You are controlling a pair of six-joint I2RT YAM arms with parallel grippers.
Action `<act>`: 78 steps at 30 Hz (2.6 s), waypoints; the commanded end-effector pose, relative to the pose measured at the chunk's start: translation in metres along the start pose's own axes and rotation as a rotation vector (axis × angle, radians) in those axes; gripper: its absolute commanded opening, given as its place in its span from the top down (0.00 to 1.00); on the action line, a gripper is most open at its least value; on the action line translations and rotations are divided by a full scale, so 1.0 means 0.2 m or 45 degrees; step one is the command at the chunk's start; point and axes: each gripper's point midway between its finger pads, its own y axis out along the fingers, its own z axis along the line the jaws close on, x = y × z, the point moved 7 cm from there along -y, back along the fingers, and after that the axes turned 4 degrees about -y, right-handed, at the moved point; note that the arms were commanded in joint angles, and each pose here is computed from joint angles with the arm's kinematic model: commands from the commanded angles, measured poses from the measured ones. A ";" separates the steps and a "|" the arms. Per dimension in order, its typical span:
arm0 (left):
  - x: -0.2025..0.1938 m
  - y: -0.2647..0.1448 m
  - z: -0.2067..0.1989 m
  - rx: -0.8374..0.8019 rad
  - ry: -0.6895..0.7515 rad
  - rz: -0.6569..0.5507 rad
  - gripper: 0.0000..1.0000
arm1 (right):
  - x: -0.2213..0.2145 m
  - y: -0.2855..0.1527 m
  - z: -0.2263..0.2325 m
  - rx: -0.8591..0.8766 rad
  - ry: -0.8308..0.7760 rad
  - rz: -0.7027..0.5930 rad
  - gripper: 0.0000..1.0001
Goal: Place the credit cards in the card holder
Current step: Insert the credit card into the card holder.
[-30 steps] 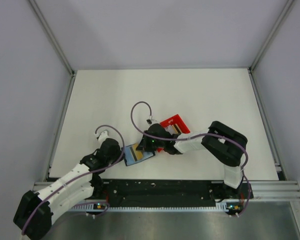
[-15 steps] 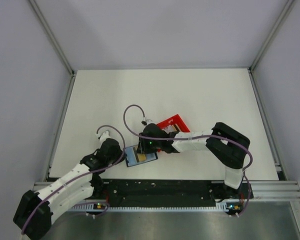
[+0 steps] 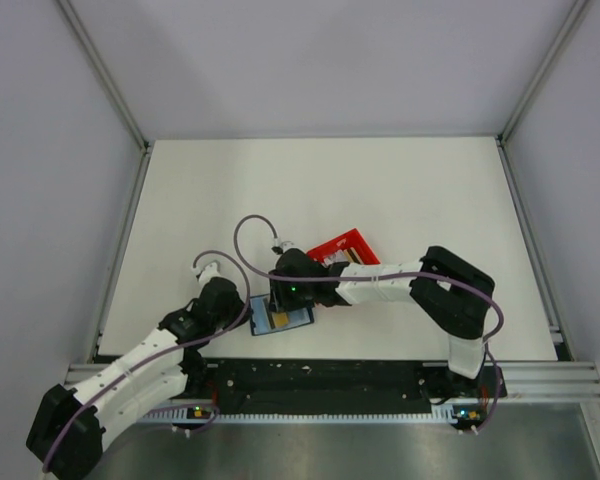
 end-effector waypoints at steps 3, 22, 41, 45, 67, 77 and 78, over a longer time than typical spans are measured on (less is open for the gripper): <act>0.05 -0.03 -0.09 -0.112 -0.017 -0.045 1.00 | -0.01 0.03 0.17 0.198 0.029 0.058 0.63; 0.04 -0.03 -0.05 -0.073 -0.021 -0.059 1.00 | 0.03 -0.05 0.02 -0.087 -0.049 0.026 0.60; 0.04 -0.03 -0.09 -0.131 -0.028 -0.050 1.00 | 0.04 0.01 0.25 0.251 -0.051 0.132 0.61; 0.04 -0.03 -0.09 -0.137 -0.032 -0.048 1.00 | 0.07 -0.01 0.26 0.263 -0.051 0.061 0.61; 0.06 -0.05 -0.10 -0.139 0.004 -0.064 1.00 | 0.13 -0.02 0.26 0.331 -0.087 -0.036 0.76; 0.06 -0.05 -0.10 -0.136 0.008 -0.068 1.00 | 0.13 -0.01 0.23 0.303 -0.068 -0.029 0.74; 0.06 -0.05 -0.10 -0.136 0.008 -0.066 1.00 | 0.13 -0.02 0.22 0.297 -0.066 -0.032 0.74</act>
